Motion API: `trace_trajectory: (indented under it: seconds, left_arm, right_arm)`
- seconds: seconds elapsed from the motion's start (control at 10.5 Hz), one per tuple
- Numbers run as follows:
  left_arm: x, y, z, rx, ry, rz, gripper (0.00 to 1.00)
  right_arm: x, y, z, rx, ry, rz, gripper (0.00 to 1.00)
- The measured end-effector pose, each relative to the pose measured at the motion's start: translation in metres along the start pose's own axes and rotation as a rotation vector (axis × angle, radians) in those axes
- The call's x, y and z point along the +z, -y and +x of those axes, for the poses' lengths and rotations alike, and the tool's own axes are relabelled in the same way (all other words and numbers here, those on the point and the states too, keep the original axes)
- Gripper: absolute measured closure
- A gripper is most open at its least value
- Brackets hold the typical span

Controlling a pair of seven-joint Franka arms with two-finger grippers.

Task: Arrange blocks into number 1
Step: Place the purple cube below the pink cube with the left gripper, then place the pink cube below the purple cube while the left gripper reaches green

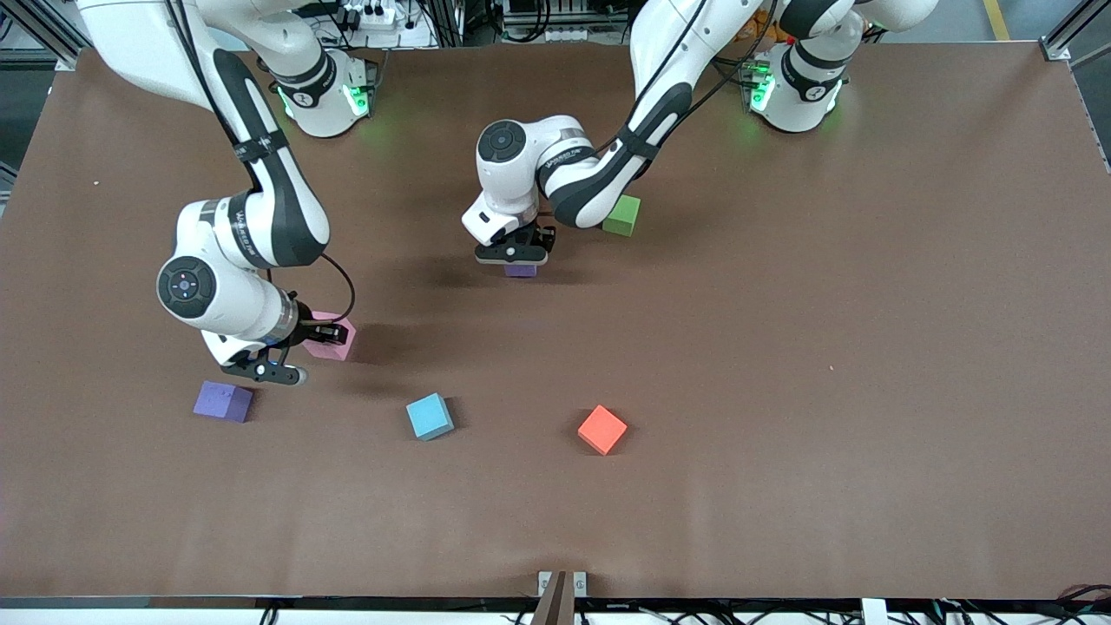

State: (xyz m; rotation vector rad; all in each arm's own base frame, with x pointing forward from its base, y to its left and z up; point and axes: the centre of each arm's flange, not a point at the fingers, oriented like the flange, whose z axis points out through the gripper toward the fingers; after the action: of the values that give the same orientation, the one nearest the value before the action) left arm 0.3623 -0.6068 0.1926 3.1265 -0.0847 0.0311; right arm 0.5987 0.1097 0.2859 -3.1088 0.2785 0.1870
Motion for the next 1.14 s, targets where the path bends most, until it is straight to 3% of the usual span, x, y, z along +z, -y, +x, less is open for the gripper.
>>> trace_trajectory:
  seconds: [0.86,1.14]
  left_arm:
    - [0.005,-0.015,-0.025,0.025,0.009,0.010,0.44]
    - [0.010,-0.015,-0.028,0.017,0.013,0.027,0.08]
  right_arm:
    - [-0.021,0.031,0.001,-0.015,-0.033,0.053,0.39]
    - [-0.026,0.042,0.000,-0.029,-0.043,0.061,0.37]
